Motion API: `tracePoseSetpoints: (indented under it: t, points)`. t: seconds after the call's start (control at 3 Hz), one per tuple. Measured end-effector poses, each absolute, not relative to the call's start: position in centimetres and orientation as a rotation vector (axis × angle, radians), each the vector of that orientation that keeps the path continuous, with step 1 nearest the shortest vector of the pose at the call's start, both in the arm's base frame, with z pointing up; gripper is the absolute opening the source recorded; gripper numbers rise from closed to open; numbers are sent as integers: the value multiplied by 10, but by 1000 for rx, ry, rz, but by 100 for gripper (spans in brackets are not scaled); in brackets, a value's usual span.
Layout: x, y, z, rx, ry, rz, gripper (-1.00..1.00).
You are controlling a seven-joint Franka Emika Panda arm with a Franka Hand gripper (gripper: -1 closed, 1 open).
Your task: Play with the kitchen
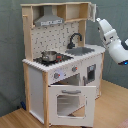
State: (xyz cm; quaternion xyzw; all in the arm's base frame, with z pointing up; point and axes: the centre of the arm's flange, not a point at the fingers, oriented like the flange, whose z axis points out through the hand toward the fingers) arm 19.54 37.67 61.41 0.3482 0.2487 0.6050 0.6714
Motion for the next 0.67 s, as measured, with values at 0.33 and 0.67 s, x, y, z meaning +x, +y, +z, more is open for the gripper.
tracePoseSetpoints:
  t: [0.33, 0.67]
  points:
    - [191, 373, 629, 850, 443, 1398, 100]
    - [185, 365, 646, 914, 328, 1416, 100]
